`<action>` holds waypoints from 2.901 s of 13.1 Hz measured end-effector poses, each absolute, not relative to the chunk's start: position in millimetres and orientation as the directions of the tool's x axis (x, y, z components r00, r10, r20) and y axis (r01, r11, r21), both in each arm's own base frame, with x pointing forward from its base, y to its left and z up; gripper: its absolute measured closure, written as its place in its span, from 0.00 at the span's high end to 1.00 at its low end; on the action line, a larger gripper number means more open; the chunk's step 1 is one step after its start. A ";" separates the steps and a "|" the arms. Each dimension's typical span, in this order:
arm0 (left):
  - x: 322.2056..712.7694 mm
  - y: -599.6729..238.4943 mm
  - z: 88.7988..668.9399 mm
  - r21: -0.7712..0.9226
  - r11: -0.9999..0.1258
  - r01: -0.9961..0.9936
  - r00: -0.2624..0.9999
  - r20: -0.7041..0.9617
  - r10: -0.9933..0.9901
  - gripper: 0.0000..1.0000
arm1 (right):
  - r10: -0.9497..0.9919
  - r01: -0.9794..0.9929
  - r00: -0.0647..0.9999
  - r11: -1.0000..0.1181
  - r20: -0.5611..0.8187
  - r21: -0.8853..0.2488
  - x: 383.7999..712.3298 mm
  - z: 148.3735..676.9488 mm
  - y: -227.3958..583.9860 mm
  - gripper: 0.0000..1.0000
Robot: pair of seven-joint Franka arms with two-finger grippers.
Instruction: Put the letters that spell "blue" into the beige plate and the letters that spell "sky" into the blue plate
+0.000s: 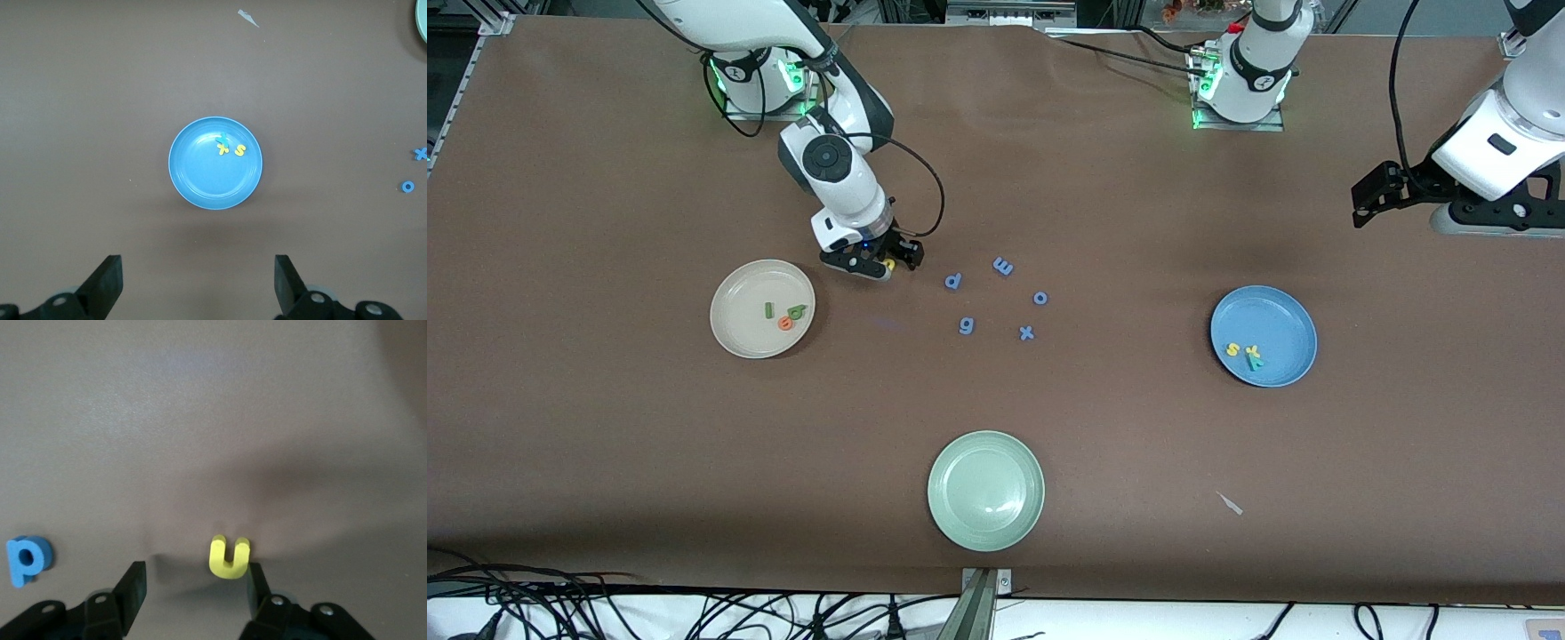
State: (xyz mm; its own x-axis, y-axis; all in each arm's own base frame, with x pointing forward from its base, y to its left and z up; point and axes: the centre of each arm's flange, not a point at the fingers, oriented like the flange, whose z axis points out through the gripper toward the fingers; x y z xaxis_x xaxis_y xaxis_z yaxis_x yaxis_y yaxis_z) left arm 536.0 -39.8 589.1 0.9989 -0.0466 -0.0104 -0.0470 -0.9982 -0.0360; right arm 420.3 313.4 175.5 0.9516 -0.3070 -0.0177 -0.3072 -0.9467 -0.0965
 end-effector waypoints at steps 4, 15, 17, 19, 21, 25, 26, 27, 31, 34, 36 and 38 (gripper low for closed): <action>536.6 -43.2 588.1 -0.036 -0.998 -0.053 0.998 -0.022 -0.052 1.00 | -0.322 -0.321 0.947 -0.943 -0.005 -0.091 429.2 172.5 300.8 0.70; 537.6 -42.5 587.5 -0.036 -0.998 -0.052 0.998 -0.026 -0.051 1.00 | -0.302 -0.300 0.953 -0.950 0.012 -0.087 436.8 178.1 293.7 0.26; 537.6 -42.4 587.6 -0.036 -0.998 -0.052 0.998 -0.026 -0.051 1.00 | -0.243 -0.243 0.970 -0.970 -0.002 -0.017 458.5 189.1 270.7 0.26; 537.7 -42.4 587.6 -0.036 -0.998 -0.052 0.998 -0.026 -0.051 1.00 | -0.148 -0.143 0.987 -0.986 -0.062 0.082 497.4 225.3 234.8 0.26; 537.7 -42.3 587.6 -0.036 -0.998 -0.052 0.998 -0.026 -0.051 1.00 | -0.070 -0.059 0.990 -0.994 -0.124 0.093 536.1 270.3 191.3 0.26; 537.7 -42.3 587.6 -0.036 -0.998 -0.052 0.998 -0.026 -0.051 1.00 | 0.004 0.009 0.985 -1.000 -0.175 0.026 551.0 268.0 118.5 0.31; 537.7 -42.3 587.6 -0.036 -0.998 -0.052 0.998 -0.026 -0.051 1.00 | -0.014 -0.015 0.983 -1.000 -0.181 -0.004 546.4 257.3 111.3 0.31; 537.7 -42.3 587.6 -0.036 -0.998 -0.052 0.998 -0.026 -0.051 1.00 | -0.037 -0.043 0.981 -0.999 -0.190 -0.030 542.3 249.8 108.4 0.36; 537.7 -42.3 587.6 -0.036 -0.998 -0.052 0.998 -0.026 -0.051 1.00 | -0.065 -0.081 0.974 -0.995 -0.218 -0.064 552.1 269.5 106.4 0.82; 537.7 -42.3 587.6 -0.036 -0.998 -0.052 0.998 -0.026 -0.051 1.00 | -0.022 -0.036 0.978 -0.997 -0.207 -0.063 590.5 357.0 112.3 0.98; 537.7 -42.3 587.7 -0.036 -0.998 -0.052 0.998 -0.026 -0.051 1.00 | 0.002 -0.003 0.985 -1.000 -0.175 -0.027 607.2 412.3 108.2 0.98; 537.7 -42.3 587.7 -0.036 -0.998 -0.052 0.998 -0.026 -0.051 1.00 | 0.014 0.012 0.988 -1.000 -0.154 -0.017 614.3 445.2 109.6 0.99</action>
